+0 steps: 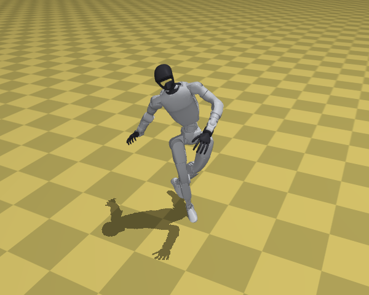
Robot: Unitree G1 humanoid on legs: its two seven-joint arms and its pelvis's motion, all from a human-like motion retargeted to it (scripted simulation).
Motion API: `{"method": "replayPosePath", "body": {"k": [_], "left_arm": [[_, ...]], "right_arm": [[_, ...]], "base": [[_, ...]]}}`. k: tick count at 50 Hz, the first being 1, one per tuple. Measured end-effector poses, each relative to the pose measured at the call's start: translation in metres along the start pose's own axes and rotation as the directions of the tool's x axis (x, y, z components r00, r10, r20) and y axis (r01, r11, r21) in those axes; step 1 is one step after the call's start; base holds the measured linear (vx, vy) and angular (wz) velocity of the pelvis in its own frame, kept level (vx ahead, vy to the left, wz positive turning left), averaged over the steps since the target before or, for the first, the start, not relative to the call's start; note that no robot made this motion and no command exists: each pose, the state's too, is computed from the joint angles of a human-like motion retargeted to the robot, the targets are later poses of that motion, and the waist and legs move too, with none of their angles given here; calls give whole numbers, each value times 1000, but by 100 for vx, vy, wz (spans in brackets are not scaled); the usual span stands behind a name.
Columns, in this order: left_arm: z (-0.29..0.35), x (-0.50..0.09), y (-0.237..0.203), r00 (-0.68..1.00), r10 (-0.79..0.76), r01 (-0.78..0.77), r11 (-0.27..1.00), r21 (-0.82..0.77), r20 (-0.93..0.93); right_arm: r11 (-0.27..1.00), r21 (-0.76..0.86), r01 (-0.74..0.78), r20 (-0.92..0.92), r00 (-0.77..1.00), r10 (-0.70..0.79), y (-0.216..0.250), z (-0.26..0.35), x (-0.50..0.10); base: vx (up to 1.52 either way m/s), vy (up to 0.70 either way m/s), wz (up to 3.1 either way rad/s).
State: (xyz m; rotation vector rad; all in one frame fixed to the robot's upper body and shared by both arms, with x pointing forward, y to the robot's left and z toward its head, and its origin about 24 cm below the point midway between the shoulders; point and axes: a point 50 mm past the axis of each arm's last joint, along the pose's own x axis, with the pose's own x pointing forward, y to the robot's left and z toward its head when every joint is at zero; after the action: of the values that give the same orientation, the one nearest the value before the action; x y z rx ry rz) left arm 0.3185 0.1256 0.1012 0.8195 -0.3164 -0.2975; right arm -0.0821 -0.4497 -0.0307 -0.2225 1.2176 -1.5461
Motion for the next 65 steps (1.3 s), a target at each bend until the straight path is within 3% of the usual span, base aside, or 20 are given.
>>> {"method": "replayPosePath", "body": {"k": [4, 6, 9, 11, 13, 15, 19, 22, 25, 28, 32, 35, 38, 41, 49, 52, 55, 58, 61, 65], "left_arm": [[-61, -63, -42, 926, -274, 291, 956, 29, -259], [-98, -113, -62, 834, -329, 351, 936, -33, -443], [-142, -210, -93, 591, -324, 305, 938, -167, -739], [-153, -278, -115, 348, -310, 203, 946, -251, -885], [-147, -340, -137, 77, -316, 71, 948, -311, -946], [-131, -393, -151, -152, -344, -37, 939, -342, -927], [-91, -470, -158, -349, -466, -63, 877, -476, -813], [-65, -504, -158, -400, -542, 15, 802, -597, -739], [-55, -511, -154, -383, -661, -10, 702, -712, -646], [-59, -497, -163, -345, -696, -1, 671, -742, -629], [-104, -439, -160, -236, -554, 91, 805, -586, -798], [-140, -383, -147, -153, -399, 126, 899, -419, -904], [-170, -315, -122, -8, -322, 52, 945, -322, -947], [-187, -243, -83, 208, -256, -17, 964, -265, -944], [-166, -89, 23, 637, 78, -4, 995, 97, -767], [-138, -46, 26, 737, 108, -139, 990, 8, -668], [-103, -12, 15, 815, 132, -263, 952, -158, -564], [-84, -2, 14, 856, 147, -280, 938, -205, -496], [-99, -30, 13, 835, 141, -243, 962, -126, -533], [-134, -89, -8, 750, 57, -99, 995, -26, -660]], "right_arm": [[926, -230, -298, 225, 910, 349, 100, 49, -47], [833, -433, -344, 344, 792, 505, 150, 75, -88], [679, -709, -190, 513, 522, 681, 216, 121, -175], [629, -777, -25, 595, 298, 746, 245, 151, -246], [634, -767, 99, 641, 71, 764, 258, 177, -321], [688, -718, 103, 677, -127, 725, 257, 197, -391], [716, -669, -199, 729, -365, 579, 234, 210, -499], [673, -634, -381, 770, -396, 500, 218, 216, -524], [669, -618, -413, 785, -351, 510, 217, 227, -506], [723, -641, -260, 768, -243, 593, 228, 230, -442], [711, -700, -69, 714, -28, 700, 236, 213, -345], [582, -813, 1, 571, 202, 796, 237, 175, -262], [435, -899, -43, 372, 449, 812, 221, 125, -183], [394, -907, -147, 216, 640, 738, 192, 77, -124], [747, -564, -354, 7, 902, 432, 82, -48, -37], [864, -376, -336, -114, 942, 316, 30, -84, -19], [964, -160, -212, -254, 953, 167, -18, -110, -9], [989, -101, -107, -336, 940, 67, -20, -112, -9], [970, -202, -132, -215, 973, 88, 24, -87, -17], [822, -402, -403, 207, 835, 511, 115, -18, -66]], "base": [[47, 48, -64], [41, 68, -184], [33, 65, -243], [24, 64, -248], [17, 70, -232], [12, 76, -221], [7, 78, -195], [-3, 90, -92], [-10, 100, 7], [-15, 119, 33], [-19, 101, -43], [-24, 81, -39], [-18, 71, 35], [-7, 62, 150], [24, 59, 225], [53, 62, 187], [66, 93, 180], [49, 66, 118], [47, 20, -97], [48, 33, -164]]}}
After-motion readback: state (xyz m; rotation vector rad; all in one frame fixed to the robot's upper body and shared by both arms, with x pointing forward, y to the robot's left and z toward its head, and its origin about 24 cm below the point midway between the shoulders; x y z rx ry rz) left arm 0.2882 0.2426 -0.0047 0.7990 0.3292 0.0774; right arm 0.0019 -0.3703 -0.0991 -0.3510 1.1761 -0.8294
